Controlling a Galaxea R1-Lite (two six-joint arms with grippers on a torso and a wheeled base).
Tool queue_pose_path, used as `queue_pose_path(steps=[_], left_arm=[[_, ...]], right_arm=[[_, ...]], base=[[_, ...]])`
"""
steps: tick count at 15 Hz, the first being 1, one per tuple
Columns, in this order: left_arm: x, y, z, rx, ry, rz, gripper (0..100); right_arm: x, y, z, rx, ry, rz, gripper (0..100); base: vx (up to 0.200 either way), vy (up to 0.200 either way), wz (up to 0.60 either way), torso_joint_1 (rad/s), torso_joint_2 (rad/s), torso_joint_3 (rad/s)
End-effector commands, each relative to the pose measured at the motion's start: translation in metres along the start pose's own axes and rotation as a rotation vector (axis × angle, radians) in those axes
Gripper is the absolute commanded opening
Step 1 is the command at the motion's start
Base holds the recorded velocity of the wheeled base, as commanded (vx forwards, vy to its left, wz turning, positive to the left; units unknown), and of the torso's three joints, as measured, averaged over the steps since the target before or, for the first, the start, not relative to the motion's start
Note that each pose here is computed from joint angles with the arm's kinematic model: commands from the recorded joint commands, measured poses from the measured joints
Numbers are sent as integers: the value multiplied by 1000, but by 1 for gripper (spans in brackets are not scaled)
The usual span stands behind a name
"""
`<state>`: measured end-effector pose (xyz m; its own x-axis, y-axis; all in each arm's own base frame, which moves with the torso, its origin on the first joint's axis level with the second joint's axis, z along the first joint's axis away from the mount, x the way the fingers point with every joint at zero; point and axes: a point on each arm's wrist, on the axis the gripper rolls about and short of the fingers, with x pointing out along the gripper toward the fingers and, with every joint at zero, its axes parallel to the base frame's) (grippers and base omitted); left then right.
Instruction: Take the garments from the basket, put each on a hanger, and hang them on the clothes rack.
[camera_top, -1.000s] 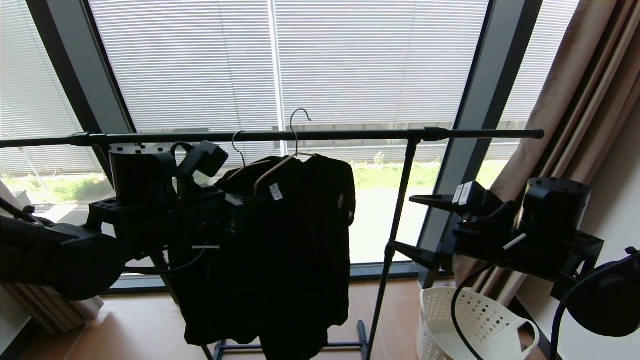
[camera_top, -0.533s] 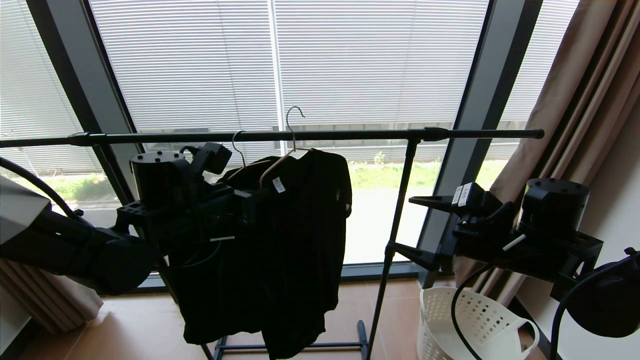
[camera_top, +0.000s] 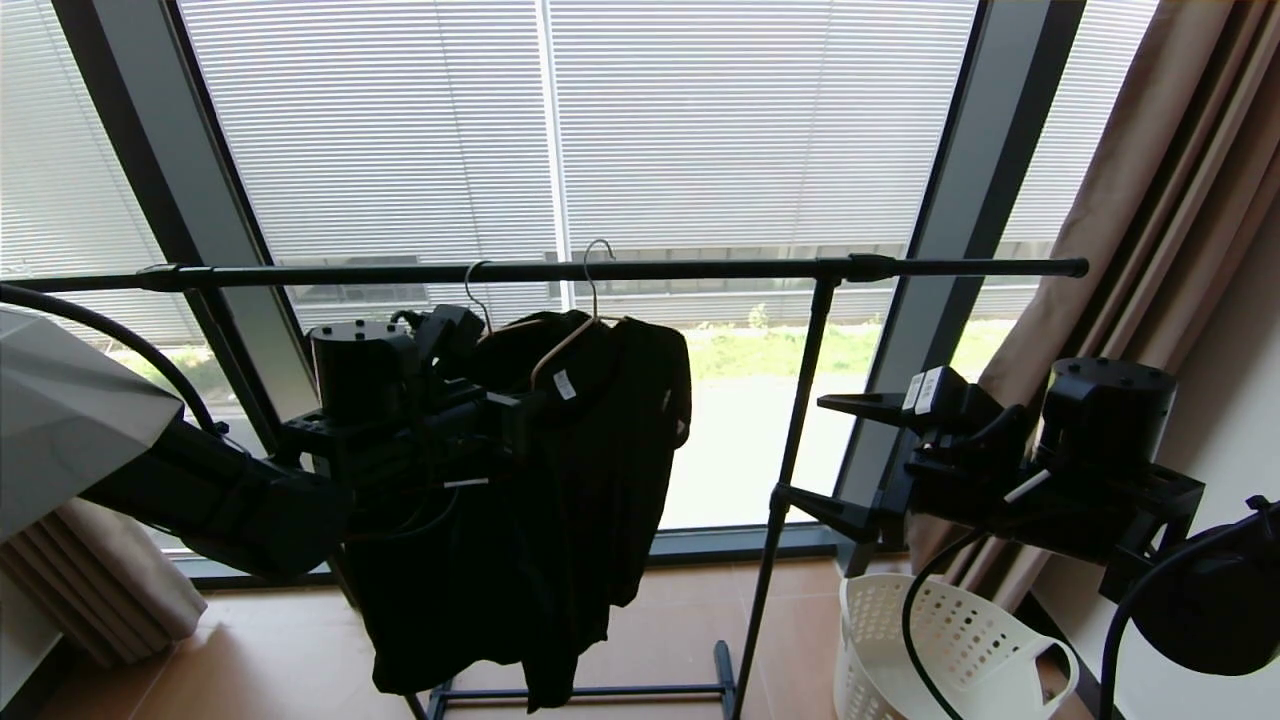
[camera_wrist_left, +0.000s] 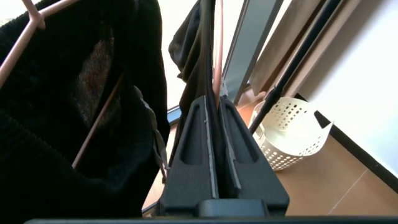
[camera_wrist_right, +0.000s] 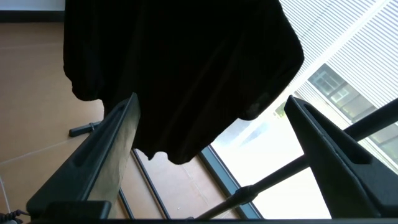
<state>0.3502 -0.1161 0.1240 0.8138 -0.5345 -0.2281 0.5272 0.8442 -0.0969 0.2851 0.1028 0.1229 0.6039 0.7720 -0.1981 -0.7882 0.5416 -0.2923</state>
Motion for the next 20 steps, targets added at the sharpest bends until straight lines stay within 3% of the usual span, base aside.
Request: queue_pose_path(steps=[1,20], left_arm=[[1,0,-2,-3,5,0,0],[1,2,-4,-4,12,3,0]], right_arm=[[0,0,0,0,0,1,100],[0,0,-1,1,2,2,100]], base=[[0,0,0,0,0,0],[0,0,0,0,0,0]])
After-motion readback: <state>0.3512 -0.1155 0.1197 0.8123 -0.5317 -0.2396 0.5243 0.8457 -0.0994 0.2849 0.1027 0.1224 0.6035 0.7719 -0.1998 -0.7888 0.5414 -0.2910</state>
